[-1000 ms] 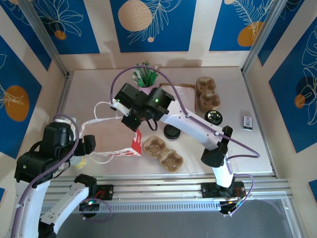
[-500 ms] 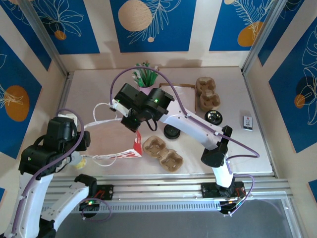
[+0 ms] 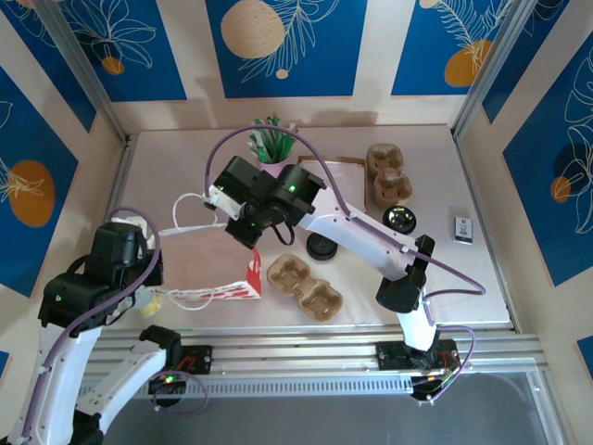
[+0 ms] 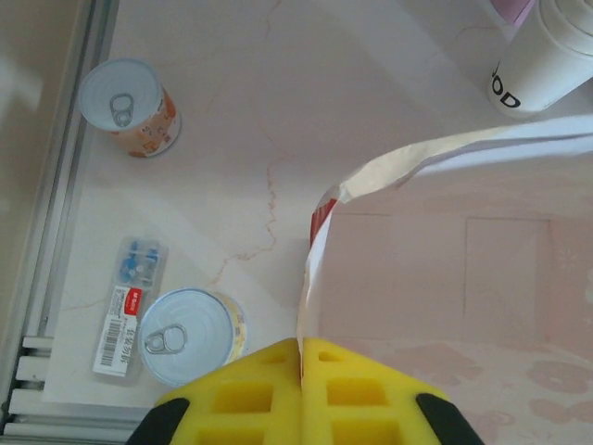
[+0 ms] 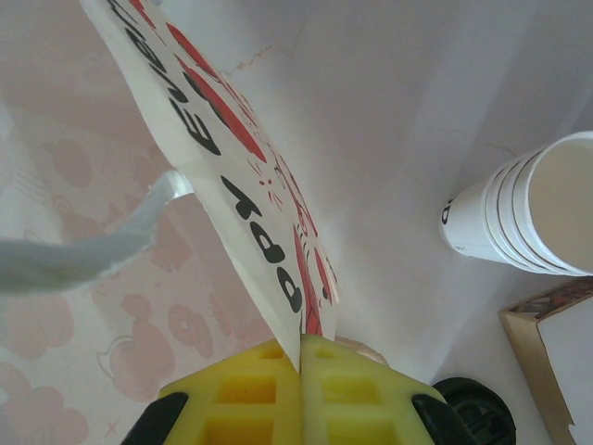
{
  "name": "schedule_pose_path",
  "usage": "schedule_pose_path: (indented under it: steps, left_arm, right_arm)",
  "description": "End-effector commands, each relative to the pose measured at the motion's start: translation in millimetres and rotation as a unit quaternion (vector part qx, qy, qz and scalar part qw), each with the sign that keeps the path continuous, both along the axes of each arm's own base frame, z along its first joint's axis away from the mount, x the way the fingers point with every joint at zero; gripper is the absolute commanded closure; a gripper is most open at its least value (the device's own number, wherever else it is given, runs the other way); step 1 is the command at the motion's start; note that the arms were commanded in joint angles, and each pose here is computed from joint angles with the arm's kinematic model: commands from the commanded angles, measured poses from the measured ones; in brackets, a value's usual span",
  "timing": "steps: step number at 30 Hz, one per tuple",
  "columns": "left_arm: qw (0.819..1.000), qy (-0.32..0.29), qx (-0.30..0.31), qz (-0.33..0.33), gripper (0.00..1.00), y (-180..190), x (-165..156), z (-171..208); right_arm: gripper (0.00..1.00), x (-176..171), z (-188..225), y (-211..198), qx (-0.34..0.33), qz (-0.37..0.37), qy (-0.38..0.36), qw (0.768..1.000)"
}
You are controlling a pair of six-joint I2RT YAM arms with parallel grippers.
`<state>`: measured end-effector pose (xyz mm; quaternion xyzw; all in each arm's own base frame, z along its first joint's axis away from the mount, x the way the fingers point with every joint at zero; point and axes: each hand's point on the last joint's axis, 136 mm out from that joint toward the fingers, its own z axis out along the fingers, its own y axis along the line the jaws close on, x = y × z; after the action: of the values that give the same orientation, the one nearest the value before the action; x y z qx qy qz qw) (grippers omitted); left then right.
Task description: Pack the takeout coffee
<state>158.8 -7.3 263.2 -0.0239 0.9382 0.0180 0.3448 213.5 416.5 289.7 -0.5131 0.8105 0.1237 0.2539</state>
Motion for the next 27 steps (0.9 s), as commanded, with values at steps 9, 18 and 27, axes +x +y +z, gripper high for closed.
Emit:
schedule_pose_path:
  steps: [9,18,27]
  left_arm:
    - [0.997,0.009,-0.053,0.059,1.0,1.7,-13.5,12.0]
    - [0.98,0.009,-0.192,0.051,1.0,-36.8,-10.4,13.9]
    - [0.976,0.015,-0.208,0.066,1.0,-38.5,-10.5,9.4]
  right_arm:
    - [0.35,18.1,41.8,-28.6,0.068,-0.099,0.008,0.993]
    - [0.14,15.9,16.9,-88.2,0.101,-0.306,0.075,0.944]
    - [0.01,-10.6,-56.6,-133.0,0.123,-0.504,0.148,0.842]
